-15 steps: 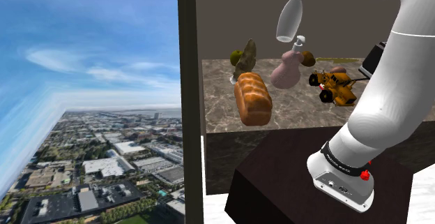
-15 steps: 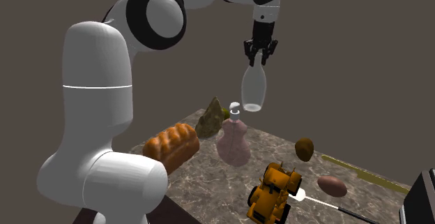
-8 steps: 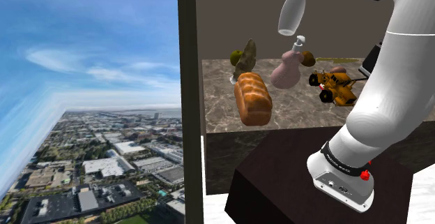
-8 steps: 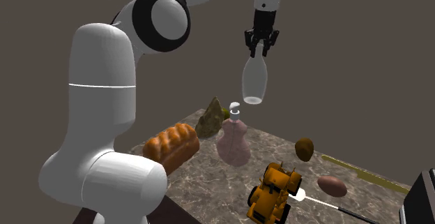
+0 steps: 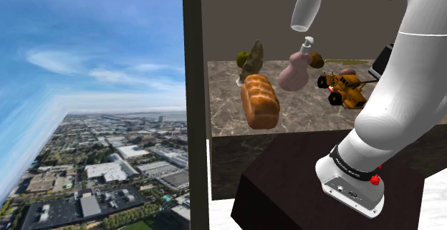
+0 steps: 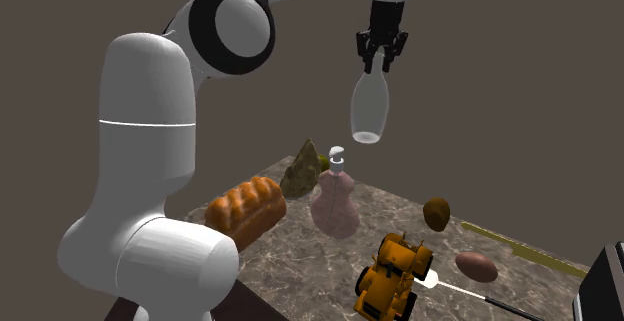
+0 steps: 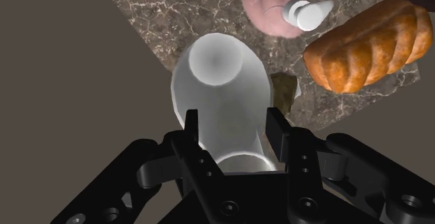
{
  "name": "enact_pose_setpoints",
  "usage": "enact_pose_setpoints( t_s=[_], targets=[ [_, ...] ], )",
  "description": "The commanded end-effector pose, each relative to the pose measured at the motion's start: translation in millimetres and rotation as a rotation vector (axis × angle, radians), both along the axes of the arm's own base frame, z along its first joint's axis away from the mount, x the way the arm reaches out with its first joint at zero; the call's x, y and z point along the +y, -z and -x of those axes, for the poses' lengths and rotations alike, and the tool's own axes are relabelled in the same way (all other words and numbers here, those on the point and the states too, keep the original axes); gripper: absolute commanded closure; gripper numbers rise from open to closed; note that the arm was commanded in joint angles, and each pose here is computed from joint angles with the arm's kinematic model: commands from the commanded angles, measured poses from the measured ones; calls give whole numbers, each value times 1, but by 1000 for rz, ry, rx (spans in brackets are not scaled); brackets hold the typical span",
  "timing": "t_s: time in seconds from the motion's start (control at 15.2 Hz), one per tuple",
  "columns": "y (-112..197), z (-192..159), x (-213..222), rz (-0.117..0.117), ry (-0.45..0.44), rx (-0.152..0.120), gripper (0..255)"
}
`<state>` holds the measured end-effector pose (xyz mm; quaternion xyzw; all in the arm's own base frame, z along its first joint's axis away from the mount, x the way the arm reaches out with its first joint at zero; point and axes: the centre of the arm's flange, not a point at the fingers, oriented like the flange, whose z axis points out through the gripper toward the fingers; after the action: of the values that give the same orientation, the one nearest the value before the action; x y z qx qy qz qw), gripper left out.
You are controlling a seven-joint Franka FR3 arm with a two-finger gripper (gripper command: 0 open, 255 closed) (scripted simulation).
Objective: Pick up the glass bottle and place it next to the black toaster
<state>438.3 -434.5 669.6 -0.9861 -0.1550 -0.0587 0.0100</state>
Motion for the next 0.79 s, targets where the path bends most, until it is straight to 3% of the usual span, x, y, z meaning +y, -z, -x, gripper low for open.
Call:
enact_pose_setpoints(
  t_s=[0.0,0.73],
  targets=[
    [-2,24,-3,0,0,0,255],
    [-14,166,-35,0,0,0,255]
  ],
)
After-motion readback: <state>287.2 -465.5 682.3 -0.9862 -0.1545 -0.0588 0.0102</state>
